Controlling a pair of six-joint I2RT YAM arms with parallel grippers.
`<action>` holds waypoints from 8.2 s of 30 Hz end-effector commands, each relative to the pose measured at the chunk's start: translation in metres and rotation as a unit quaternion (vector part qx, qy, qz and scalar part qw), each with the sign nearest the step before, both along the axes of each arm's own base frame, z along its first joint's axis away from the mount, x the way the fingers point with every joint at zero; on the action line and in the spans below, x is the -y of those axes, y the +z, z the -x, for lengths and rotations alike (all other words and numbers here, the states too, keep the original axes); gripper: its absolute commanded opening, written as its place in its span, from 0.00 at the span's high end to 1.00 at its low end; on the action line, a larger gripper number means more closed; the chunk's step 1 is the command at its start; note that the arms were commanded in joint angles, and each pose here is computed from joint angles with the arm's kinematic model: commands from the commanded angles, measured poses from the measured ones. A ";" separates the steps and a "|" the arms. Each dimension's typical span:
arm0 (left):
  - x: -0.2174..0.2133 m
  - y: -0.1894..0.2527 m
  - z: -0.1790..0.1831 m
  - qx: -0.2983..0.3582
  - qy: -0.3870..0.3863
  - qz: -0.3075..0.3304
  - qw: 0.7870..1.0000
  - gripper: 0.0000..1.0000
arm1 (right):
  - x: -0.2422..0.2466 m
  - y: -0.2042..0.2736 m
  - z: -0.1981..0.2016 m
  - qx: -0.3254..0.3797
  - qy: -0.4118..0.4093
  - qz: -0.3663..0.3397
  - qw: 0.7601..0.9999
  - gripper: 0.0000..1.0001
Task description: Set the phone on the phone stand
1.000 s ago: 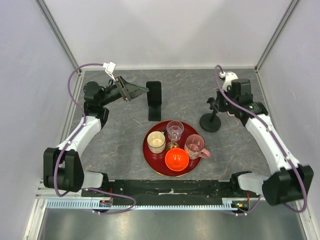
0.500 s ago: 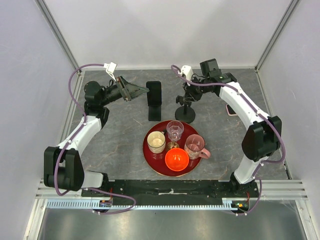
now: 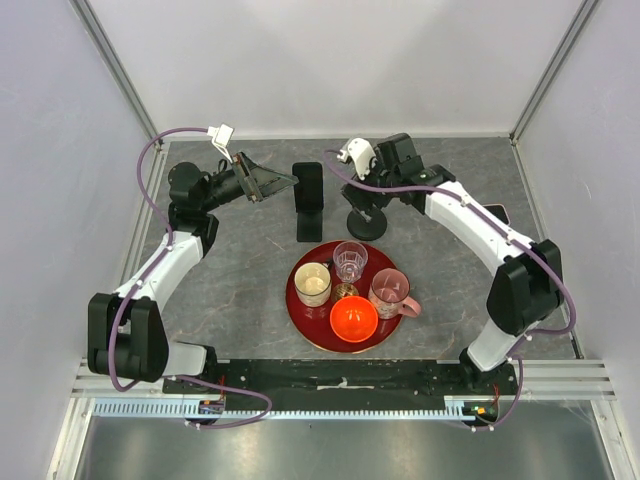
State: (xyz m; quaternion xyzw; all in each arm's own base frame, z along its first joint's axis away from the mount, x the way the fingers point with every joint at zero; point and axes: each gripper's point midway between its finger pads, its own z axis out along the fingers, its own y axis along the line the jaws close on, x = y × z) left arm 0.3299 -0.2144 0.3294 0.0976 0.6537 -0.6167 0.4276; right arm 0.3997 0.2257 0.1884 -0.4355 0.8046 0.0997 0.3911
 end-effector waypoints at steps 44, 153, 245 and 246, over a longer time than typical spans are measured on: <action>0.007 0.012 0.007 0.020 -0.025 0.003 0.999 0.16 | 0.037 0.030 0.007 0.098 -0.454 -0.214 0.859 0.56; 0.020 0.023 0.025 0.030 -0.056 0.013 0.998 0.16 | 0.317 -0.148 -0.042 -0.215 -0.904 -0.219 0.299 0.02; 0.040 0.045 0.057 0.216 0.039 -0.053 0.974 0.20 | -0.042 0.172 0.152 0.170 -0.213 -0.420 0.866 1.00; 0.039 0.047 0.057 0.221 0.040 -0.054 0.973 0.20 | -0.050 0.170 0.157 0.164 -0.215 -0.417 0.868 1.00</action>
